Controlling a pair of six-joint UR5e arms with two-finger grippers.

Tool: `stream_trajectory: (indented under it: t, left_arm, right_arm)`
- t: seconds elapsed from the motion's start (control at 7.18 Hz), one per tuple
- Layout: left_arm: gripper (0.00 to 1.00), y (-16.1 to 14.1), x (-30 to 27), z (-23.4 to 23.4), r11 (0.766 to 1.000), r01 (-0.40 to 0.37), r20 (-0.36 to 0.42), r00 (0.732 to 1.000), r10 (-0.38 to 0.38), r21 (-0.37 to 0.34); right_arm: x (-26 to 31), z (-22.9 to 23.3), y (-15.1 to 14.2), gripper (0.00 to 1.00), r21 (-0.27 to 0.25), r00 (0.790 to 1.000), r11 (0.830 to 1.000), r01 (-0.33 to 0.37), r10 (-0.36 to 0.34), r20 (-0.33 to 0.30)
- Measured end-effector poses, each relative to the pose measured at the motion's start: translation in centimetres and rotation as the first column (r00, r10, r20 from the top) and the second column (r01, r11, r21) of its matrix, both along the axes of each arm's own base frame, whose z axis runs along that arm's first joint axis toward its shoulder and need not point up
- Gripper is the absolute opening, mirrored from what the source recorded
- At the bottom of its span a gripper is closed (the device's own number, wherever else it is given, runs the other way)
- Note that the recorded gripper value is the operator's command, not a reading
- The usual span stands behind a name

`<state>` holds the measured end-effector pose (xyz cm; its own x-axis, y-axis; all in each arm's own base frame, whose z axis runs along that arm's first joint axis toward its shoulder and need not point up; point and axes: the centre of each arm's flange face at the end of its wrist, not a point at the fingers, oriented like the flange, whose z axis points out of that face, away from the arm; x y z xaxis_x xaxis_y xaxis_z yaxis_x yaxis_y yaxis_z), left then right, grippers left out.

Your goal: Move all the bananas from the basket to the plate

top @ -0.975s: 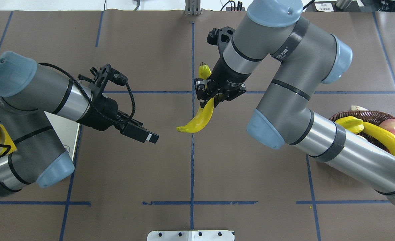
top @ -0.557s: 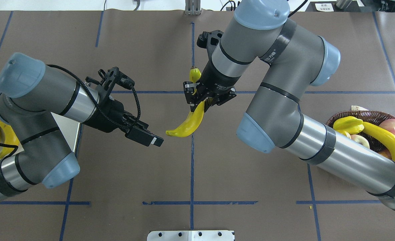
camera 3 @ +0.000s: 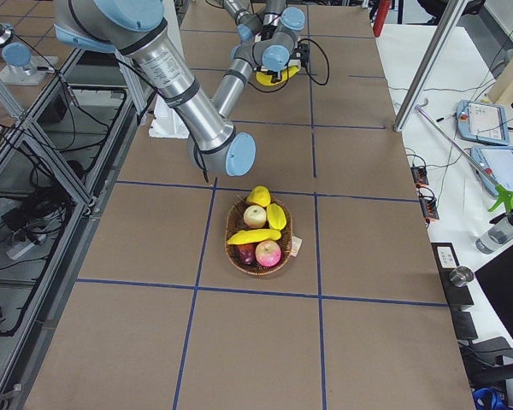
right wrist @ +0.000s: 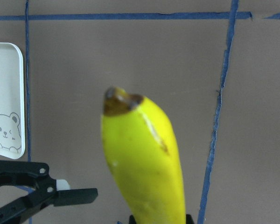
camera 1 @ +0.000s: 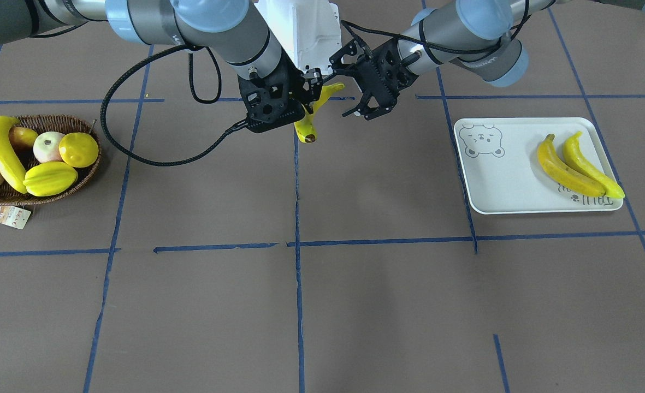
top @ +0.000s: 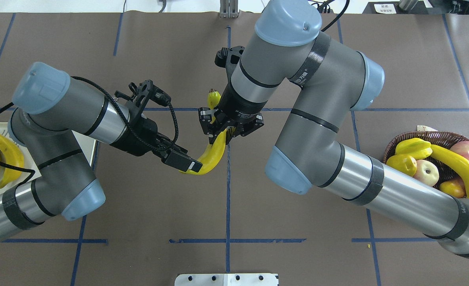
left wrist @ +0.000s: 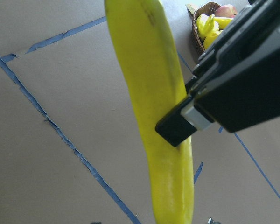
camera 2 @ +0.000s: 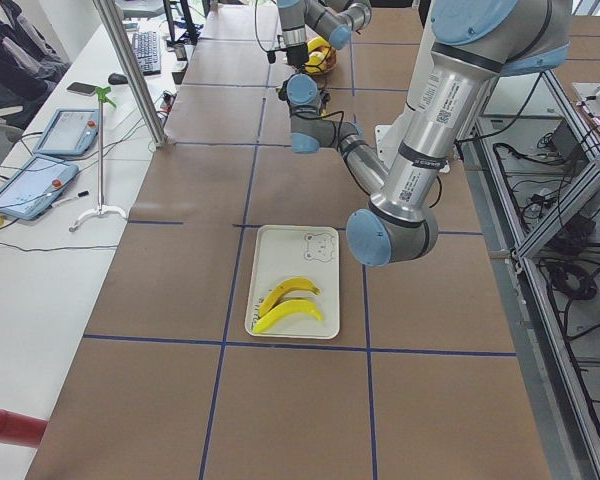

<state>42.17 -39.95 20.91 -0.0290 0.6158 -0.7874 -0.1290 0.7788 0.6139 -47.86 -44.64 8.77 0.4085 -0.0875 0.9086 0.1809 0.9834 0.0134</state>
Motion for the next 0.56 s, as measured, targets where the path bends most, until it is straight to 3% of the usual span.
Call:
stream_trajectory:
  t: [0.28, 0.56]
  left_arm:
    - [0.73, 0.7, 0.5, -0.2, 1.000, -0.016, -0.003, 1.000, 0.016, 0.001]
    - [0.46, 1.4, 0.8, -0.5, 0.999, -0.034, -0.010, 0.999, 0.034, 0.003]
  right_arm:
    - [-0.1, -0.3, 0.1, 0.03, 0.010, 1.000, 1.000, -0.001, 0.000, 0.014]
    - [-0.1, -0.4, 0.2, 0.04, 0.013, 1.000, 1.000, -0.001, 0.001, 0.022]
